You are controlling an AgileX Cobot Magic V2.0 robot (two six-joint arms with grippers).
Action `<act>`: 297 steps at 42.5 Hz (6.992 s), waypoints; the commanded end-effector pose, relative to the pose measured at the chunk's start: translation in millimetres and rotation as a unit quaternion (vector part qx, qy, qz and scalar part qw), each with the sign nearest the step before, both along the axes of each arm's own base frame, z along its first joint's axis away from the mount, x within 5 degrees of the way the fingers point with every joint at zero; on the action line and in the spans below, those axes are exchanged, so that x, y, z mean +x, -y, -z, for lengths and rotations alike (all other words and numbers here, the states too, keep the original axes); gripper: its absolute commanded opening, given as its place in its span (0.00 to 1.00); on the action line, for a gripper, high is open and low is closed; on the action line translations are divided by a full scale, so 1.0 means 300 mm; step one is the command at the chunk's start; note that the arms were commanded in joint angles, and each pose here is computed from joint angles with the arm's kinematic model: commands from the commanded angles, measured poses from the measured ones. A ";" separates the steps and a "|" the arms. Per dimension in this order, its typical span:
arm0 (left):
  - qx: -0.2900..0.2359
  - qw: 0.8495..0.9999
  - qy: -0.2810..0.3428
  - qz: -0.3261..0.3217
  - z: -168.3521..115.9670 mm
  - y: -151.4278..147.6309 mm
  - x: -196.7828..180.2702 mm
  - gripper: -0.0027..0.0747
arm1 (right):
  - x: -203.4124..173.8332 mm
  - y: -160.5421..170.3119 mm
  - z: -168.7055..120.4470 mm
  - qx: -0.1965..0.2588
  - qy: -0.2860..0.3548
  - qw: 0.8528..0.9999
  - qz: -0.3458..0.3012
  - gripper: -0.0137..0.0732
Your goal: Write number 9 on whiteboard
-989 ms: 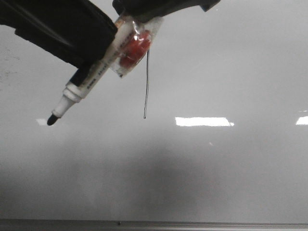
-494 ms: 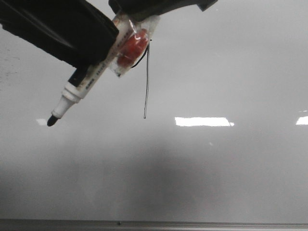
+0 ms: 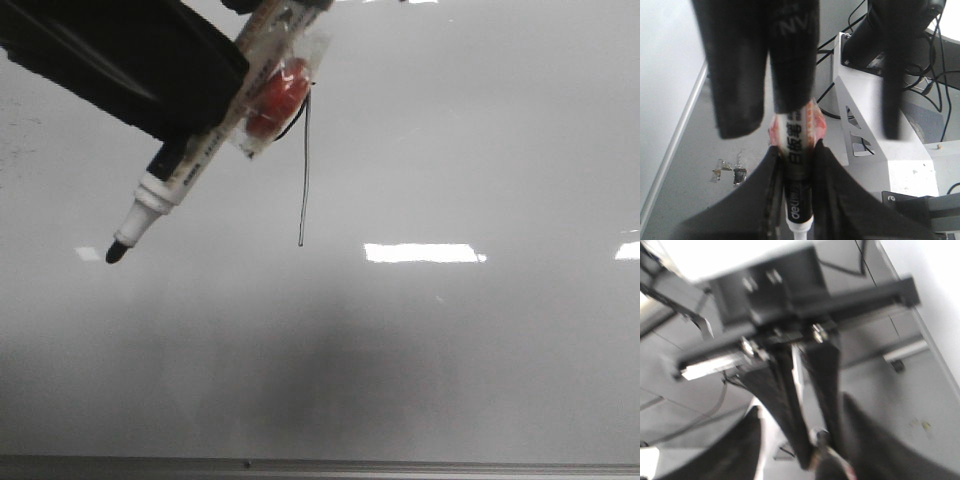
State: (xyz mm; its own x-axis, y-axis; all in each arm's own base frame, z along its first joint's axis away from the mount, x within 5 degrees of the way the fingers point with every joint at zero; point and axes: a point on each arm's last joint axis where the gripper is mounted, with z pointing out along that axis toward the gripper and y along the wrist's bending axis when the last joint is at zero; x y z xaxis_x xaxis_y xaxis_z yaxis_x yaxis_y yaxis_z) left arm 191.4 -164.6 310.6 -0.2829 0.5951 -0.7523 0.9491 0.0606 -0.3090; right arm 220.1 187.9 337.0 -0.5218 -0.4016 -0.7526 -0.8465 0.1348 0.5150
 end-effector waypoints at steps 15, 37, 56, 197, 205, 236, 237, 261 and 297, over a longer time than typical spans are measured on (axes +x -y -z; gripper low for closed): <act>0.066 0.986 0.047 -0.145 -0.010 -0.031 0.071 0.01 | -0.082 0.153 -0.289 0.057 0.225 0.959 0.166 0.81; 0.044 0.805 0.070 -0.587 0.006 -0.393 0.329 0.01 | -0.370 0.395 -0.085 0.026 0.290 0.881 0.373 0.34; 0.065 0.790 0.058 -0.607 0.138 -0.391 0.432 0.01 | -0.405 0.401 -0.073 0.031 0.297 0.880 0.369 0.08; -0.205 0.713 0.338 -0.579 0.007 -0.442 -0.286 0.01 | -0.640 0.591 0.128 0.158 0.410 0.691 0.574 0.08; -0.205 0.713 0.338 -0.579 0.007 -0.442 -0.286 0.01 | -0.640 0.591 0.128 0.158 0.410 0.691 0.574 0.08; -0.195 0.729 0.372 -0.540 0.036 -0.432 -0.311 0.01 | -0.640 0.591 0.128 0.158 0.410 0.691 0.574 0.08; -0.197 0.729 0.371 -0.540 0.043 -0.433 -0.315 0.01 | -0.640 0.591 0.128 0.158 0.410 0.691 0.574 0.08; -0.132 0.663 0.347 -0.650 0.298 -0.537 -0.468 0.01 | -0.640 0.590 0.129 0.158 0.410 0.692 0.573 0.08; -0.131 0.661 0.340 -0.656 0.352 -0.538 -0.456 0.01 | -0.640 0.590 0.129 0.158 0.409 0.692 0.573 0.08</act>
State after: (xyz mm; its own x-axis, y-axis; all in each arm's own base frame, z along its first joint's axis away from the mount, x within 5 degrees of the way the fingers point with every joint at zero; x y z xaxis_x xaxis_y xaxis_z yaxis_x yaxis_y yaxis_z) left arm 55.9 -3.2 196.6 -0.0740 0.0161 -0.9971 0.0589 0.9982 0.0117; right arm 30.2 15.2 288.7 0.2511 0.1563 -0.9553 -0.3365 0.9394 0.0653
